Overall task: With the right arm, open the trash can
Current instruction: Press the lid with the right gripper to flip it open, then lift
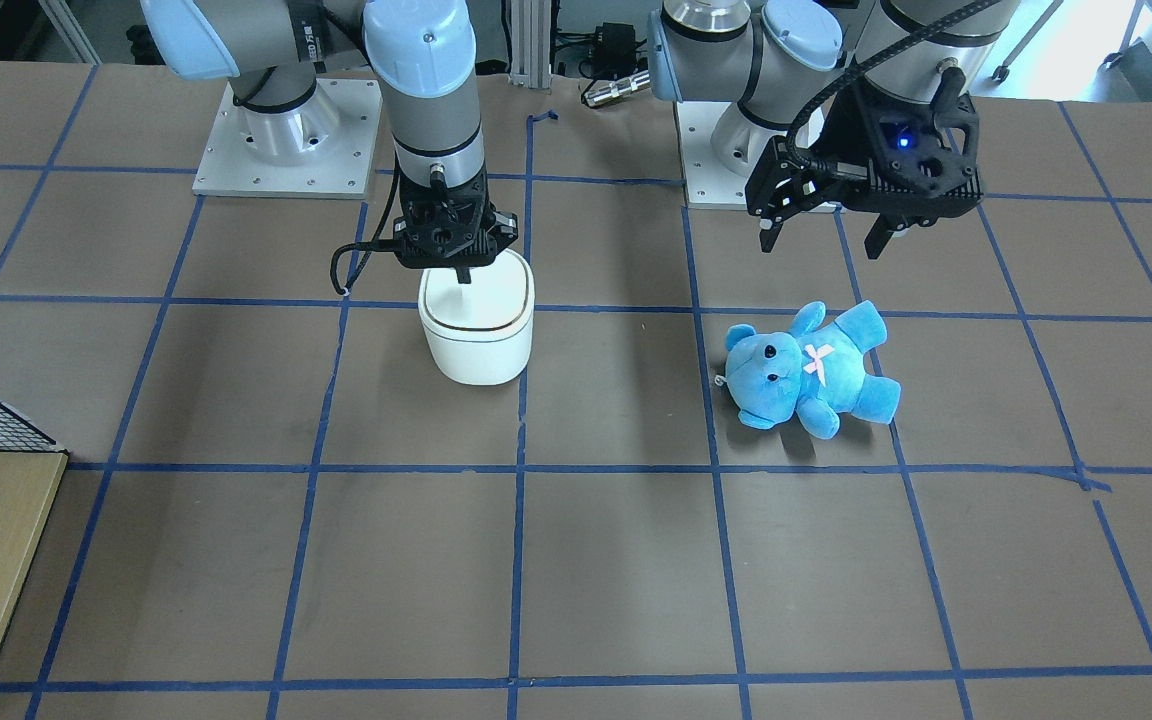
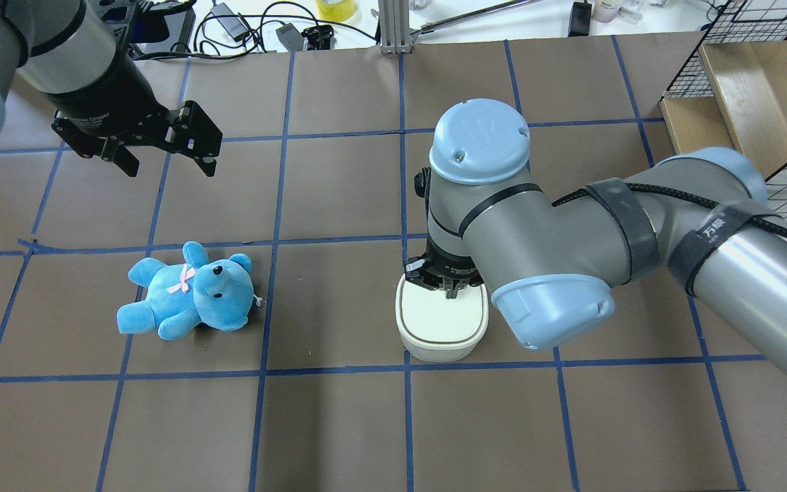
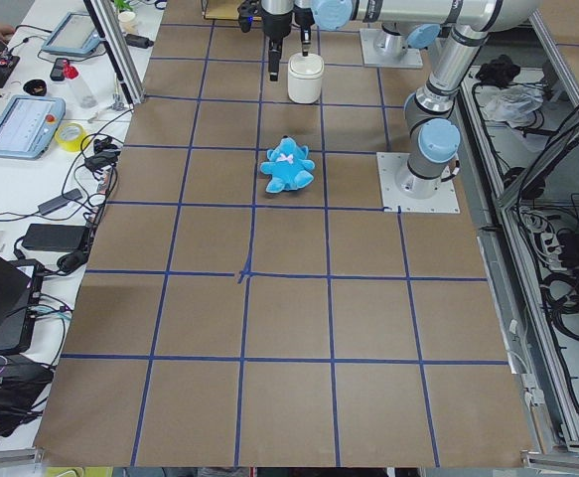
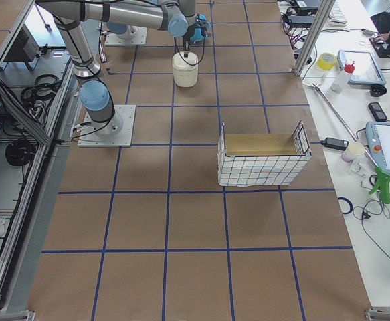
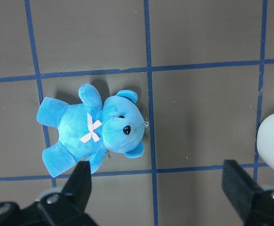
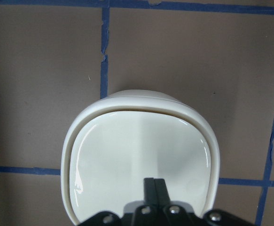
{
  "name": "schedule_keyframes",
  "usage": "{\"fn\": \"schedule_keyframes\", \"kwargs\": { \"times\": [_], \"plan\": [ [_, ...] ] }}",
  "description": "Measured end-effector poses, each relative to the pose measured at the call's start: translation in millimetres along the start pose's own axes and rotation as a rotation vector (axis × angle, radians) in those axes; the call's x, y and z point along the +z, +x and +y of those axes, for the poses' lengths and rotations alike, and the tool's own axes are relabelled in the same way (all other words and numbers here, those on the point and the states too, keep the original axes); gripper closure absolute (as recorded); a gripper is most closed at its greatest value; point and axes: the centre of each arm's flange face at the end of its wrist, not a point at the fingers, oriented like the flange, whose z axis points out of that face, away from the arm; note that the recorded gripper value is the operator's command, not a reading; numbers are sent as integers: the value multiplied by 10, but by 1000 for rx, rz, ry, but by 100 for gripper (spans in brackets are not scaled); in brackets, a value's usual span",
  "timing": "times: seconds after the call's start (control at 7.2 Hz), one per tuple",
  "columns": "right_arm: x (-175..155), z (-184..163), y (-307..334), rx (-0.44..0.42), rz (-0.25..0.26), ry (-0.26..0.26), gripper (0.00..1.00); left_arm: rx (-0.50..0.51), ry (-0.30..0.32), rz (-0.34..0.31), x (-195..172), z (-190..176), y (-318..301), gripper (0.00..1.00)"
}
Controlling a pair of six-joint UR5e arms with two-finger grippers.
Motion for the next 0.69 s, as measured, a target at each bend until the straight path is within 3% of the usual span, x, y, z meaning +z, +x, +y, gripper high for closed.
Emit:
{"fn": "schedule_keyframes", "kwargs": {
  "times": [0.42,0.56,0.69],
  "plan": [
    [186,-32,-12,-12,21,-26,91,0,0,0,0,0,0,0],
    [146,-45,-15,-15,23,-17,35,0,0,0,0,0,0,0],
    [16,-62,-23,-14,18,3,0,0,0,0,0,0,0,0]
  ]
}}
